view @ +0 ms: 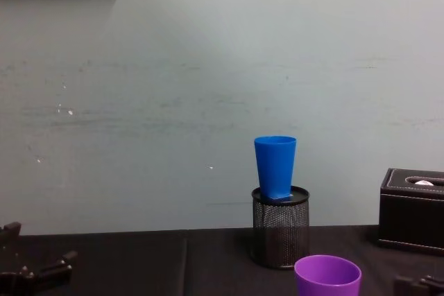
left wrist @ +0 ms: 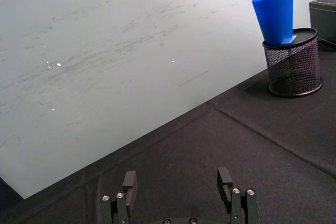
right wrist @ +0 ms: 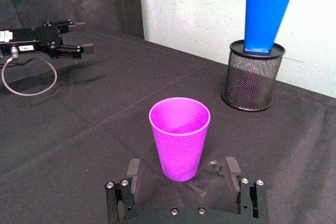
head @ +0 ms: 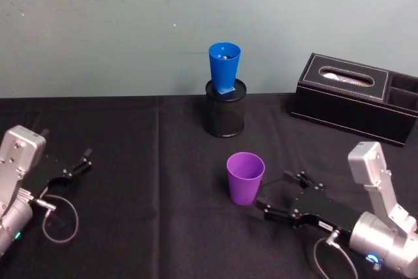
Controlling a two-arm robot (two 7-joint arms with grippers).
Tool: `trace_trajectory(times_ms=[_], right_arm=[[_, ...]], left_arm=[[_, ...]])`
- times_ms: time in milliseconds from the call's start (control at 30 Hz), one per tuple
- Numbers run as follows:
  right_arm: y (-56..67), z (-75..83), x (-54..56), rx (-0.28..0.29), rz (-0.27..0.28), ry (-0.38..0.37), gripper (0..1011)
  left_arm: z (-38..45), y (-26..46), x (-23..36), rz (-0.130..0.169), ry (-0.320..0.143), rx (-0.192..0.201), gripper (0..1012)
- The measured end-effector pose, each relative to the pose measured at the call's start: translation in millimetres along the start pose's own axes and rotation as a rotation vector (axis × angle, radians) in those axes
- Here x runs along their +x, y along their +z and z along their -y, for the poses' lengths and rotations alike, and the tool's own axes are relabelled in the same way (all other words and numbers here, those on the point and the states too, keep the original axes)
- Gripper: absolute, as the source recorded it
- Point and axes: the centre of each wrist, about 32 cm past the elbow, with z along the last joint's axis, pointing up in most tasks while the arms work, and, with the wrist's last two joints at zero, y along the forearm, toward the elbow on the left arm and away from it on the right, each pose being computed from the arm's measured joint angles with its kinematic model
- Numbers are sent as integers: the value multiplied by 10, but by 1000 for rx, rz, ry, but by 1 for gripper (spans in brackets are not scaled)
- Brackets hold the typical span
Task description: Pick up one cup with a gripper and tap it against the other cup.
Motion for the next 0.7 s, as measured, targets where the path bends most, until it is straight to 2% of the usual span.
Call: trace_trajectory(times_ms=[433,700], right_arm=[[27,-286,-6,-18,0,7,1002],[41,-382,-11,-16,-8,10,1002]], left_arm=[[0,0,0,0,0,0,1000],[0,0,0,0,0,0,1000]])
